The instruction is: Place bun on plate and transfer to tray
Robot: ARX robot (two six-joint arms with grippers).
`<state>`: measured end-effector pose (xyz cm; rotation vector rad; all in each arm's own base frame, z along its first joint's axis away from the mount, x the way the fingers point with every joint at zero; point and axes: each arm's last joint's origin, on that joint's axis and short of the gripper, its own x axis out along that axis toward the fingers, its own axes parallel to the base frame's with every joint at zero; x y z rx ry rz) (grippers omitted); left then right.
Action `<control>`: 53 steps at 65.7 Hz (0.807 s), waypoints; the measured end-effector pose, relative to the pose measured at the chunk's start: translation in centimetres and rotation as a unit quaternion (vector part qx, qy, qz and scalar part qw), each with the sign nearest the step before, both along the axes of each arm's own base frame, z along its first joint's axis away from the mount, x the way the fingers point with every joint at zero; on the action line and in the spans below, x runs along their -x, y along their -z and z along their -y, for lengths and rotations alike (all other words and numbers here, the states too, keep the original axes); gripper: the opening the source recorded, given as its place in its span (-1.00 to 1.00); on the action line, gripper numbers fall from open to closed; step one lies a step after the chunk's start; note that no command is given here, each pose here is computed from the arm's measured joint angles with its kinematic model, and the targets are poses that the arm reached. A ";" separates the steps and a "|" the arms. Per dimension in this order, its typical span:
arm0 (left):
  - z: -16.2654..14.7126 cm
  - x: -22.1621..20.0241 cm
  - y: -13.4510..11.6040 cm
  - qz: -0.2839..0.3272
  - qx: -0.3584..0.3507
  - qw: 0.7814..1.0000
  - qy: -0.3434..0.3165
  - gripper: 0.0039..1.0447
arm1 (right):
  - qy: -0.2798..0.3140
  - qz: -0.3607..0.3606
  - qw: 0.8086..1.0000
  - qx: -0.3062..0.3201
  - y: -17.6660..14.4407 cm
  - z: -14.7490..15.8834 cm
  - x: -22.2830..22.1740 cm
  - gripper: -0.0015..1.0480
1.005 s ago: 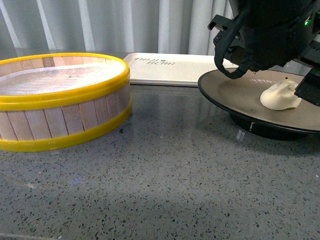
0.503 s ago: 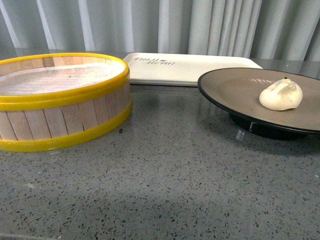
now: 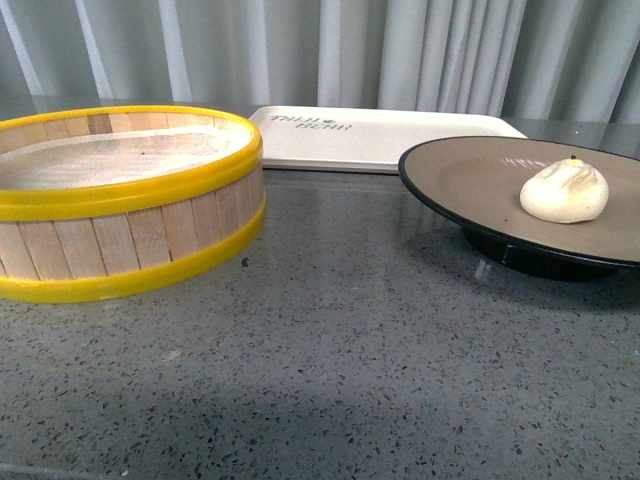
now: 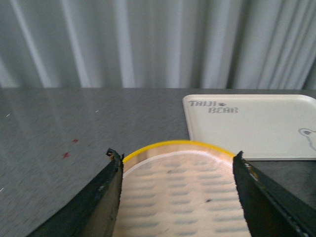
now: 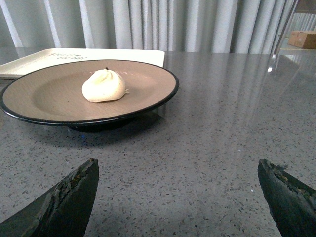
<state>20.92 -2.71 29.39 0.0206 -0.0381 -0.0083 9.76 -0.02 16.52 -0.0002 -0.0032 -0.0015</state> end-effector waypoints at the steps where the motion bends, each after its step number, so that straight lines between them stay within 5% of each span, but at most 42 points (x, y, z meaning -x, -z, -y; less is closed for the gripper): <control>1: -0.4 0.4 0.7 -0.003 0.002 1.000 -0.006 0.00 | 0.000 0.000 1.000 0.000 0.0 0.0 0.0 0.84; 18: -1.8 3.5 6.3 -0.023 0.007 1.000 0.005 -0.93 | 0.000 0.000 1.000 0.000 0.0 0.0 0.0 0.84; 53: -2.7 7.1 10.4 -0.021 0.011 1.000 -0.004 -0.93 | 0.000 0.000 1.000 0.000 0.0 0.0 0.0 0.84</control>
